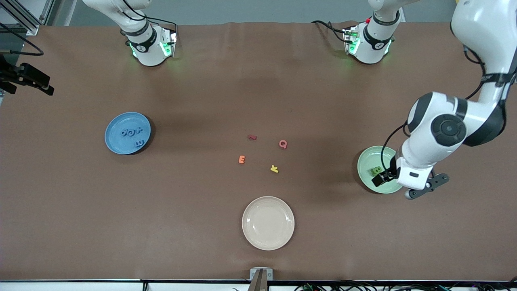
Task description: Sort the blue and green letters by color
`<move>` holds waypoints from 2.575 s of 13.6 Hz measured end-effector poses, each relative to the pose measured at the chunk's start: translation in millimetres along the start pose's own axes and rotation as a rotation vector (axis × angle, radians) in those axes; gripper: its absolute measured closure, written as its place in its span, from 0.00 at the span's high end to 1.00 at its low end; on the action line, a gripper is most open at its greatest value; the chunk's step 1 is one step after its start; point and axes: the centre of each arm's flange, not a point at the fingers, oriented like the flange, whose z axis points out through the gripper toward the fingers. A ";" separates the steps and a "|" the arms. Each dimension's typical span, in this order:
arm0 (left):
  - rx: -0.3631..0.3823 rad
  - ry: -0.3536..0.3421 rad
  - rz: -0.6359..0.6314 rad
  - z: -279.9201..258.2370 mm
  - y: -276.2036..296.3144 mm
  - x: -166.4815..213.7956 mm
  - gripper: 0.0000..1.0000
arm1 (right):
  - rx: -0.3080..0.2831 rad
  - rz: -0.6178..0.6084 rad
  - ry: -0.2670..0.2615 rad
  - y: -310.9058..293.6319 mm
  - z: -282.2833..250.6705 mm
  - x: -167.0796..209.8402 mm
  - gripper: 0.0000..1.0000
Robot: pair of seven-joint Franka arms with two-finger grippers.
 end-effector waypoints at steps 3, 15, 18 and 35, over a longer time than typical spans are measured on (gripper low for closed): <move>0.063 0.001 0.091 -47.2 -19.9 9.5 1.00 | 0.005 0.000 -0.002 -0.2 0.0 -2.6 1.00; 0.099 -0.020 0.176 -173.1 -64.8 1.9 1.00 | 0.050 -0.002 -0.012 -3.1 6.0 -1.9 1.00; 0.044 -0.029 0.153 -193.7 -72.7 -2.5 1.00 | 0.050 -0.002 -0.012 -3.1 6.4 -1.9 1.00; -0.070 -0.113 0.236 -242.0 -175.5 -20.2 1.00 | 0.051 -0.004 -0.012 -3.0 6.3 -2.1 1.00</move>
